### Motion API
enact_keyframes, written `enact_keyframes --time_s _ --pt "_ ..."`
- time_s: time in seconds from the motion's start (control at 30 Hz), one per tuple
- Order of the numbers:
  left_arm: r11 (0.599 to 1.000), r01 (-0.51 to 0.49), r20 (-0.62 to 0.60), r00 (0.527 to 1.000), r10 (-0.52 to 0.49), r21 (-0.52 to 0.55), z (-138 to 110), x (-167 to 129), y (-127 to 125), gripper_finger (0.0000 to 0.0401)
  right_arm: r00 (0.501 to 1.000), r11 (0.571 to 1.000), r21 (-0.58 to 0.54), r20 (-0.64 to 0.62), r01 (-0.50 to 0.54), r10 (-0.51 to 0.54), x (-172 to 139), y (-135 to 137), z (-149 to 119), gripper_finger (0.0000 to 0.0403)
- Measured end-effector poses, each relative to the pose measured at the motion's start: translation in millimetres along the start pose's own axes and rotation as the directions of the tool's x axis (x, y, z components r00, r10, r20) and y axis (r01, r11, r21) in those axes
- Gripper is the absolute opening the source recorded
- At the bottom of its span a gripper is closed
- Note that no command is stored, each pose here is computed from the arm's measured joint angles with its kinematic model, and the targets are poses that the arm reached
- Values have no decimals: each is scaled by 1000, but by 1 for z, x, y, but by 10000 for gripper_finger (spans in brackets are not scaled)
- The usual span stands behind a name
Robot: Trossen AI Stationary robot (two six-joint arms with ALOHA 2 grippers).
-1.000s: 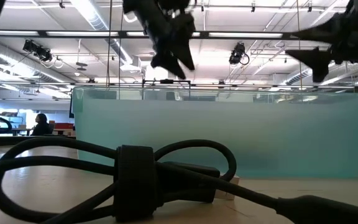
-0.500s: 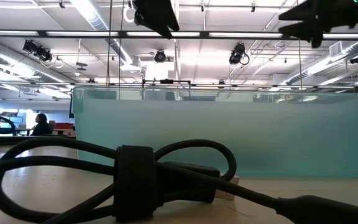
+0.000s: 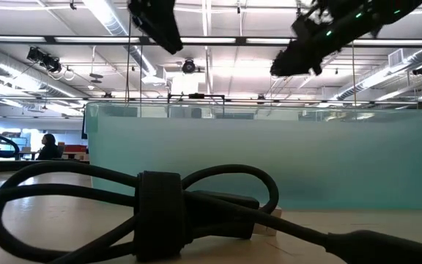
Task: Pick & Place USB Port
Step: Put the striped blue charger cable into the blue bin
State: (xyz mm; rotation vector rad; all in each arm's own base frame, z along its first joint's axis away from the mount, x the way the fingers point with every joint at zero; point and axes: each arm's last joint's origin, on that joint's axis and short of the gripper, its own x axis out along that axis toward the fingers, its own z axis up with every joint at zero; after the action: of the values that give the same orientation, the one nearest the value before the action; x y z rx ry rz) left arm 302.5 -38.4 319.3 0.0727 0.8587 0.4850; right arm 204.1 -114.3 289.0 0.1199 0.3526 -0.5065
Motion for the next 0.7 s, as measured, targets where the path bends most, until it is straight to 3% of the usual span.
enact_keyframes --time_s 0.13,0.3,0.47,0.7 --pt "1000 -25 29 999 26 -12 -24 -7 -7 252 997 999 49 -82 -7 11 36 -19 4 223" --pt "998 -22 122 992 29 -57 -55 -15 -15 252 986 999 33 -164 -4 9 82 -27 16 223" --pt "995 6 208 978 15 -101 -85 -15 -19 252 975 1000 1 -222 -20 20 123 -21 25 223" --pt "987 37 239 971 1 -157 -121 -9 -31 252 919 999 -45 -394 -28 8 174 -5 4 223"
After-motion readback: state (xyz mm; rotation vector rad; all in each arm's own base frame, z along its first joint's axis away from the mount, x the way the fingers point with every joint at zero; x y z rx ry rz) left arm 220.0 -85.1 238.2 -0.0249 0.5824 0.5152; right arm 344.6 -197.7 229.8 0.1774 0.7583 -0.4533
